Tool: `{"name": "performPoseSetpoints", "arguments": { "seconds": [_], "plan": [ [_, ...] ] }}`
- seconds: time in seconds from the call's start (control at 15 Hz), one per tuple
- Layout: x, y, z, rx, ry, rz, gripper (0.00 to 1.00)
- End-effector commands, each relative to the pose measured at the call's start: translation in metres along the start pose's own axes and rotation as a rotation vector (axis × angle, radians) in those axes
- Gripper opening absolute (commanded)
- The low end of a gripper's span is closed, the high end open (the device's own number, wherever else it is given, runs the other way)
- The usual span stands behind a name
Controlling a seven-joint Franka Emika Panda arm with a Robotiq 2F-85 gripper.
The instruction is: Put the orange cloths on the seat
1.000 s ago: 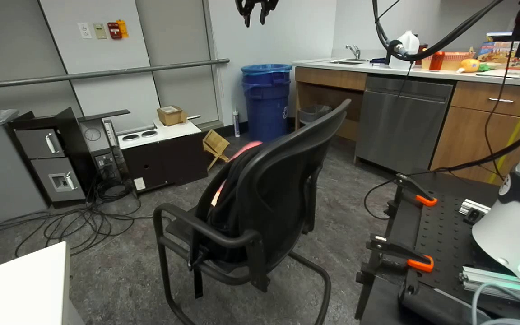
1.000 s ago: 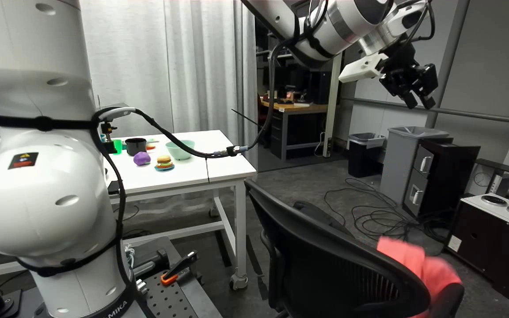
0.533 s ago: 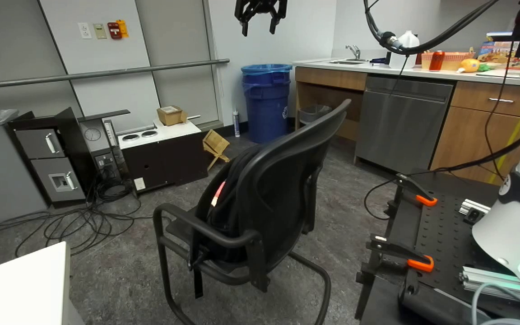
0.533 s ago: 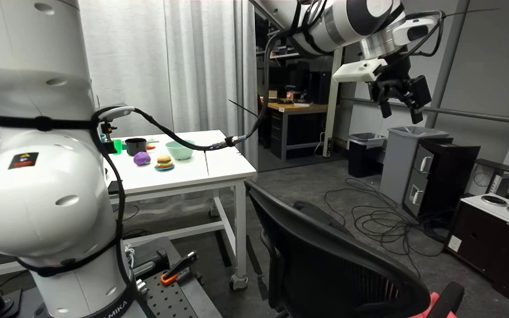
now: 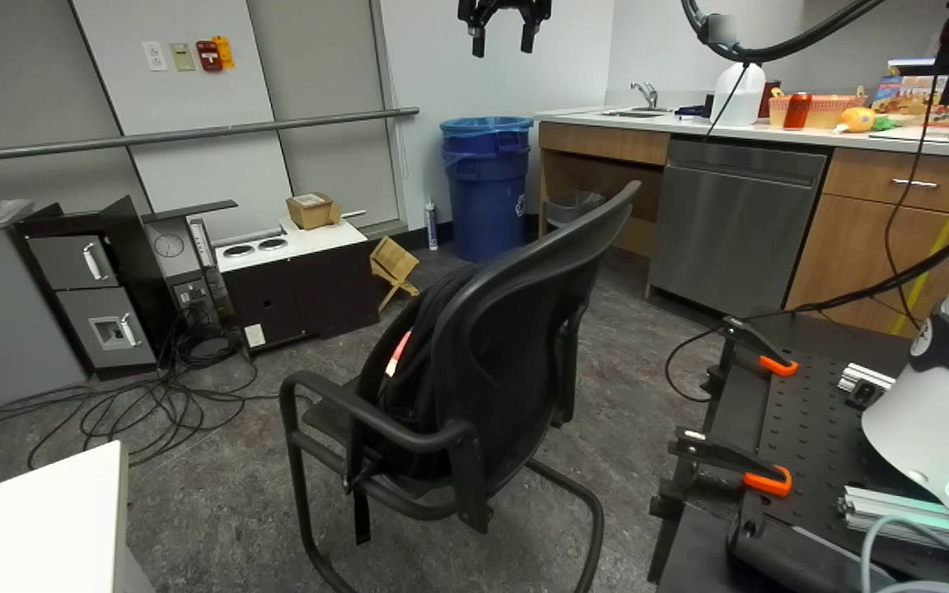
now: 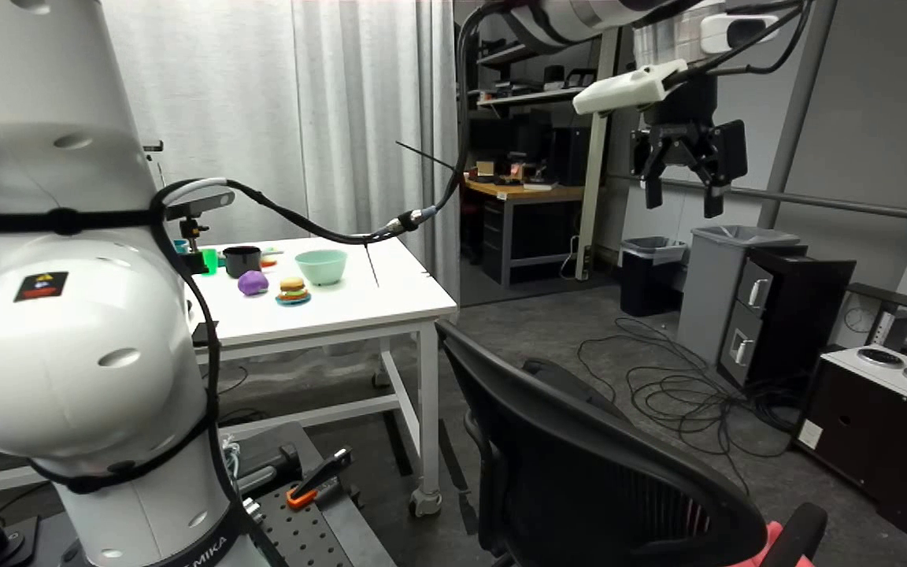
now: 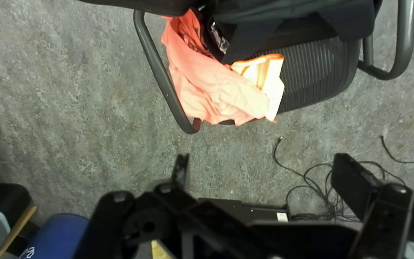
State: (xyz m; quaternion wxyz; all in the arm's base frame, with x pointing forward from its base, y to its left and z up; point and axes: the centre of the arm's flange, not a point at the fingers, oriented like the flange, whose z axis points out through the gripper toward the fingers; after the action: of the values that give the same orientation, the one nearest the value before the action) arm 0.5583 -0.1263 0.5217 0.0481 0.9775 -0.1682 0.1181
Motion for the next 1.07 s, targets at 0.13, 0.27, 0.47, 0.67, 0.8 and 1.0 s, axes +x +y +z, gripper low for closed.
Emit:
{"name": "performPoseSetpoints", "arguments": {
  "seconds": [0.13,0.27,0.47,0.67,0.8,1.0],
  "plan": [
    [-0.035,0.017,-0.039,0.034,0.004,-0.096,1.0],
    [-0.019,0.008,-0.03,0.005,-0.003,-0.069,1.0],
    [-0.027,0.01,-0.036,0.009,0.003,-0.081,1.0],
    [-0.027,0.01,-0.035,0.009,0.001,-0.082,1.0],
    [-0.027,0.01,-0.035,0.009,0.001,-0.082,1.0],
    [-0.027,0.01,-0.035,0.009,0.001,-0.082,1.0]
  ]
}}
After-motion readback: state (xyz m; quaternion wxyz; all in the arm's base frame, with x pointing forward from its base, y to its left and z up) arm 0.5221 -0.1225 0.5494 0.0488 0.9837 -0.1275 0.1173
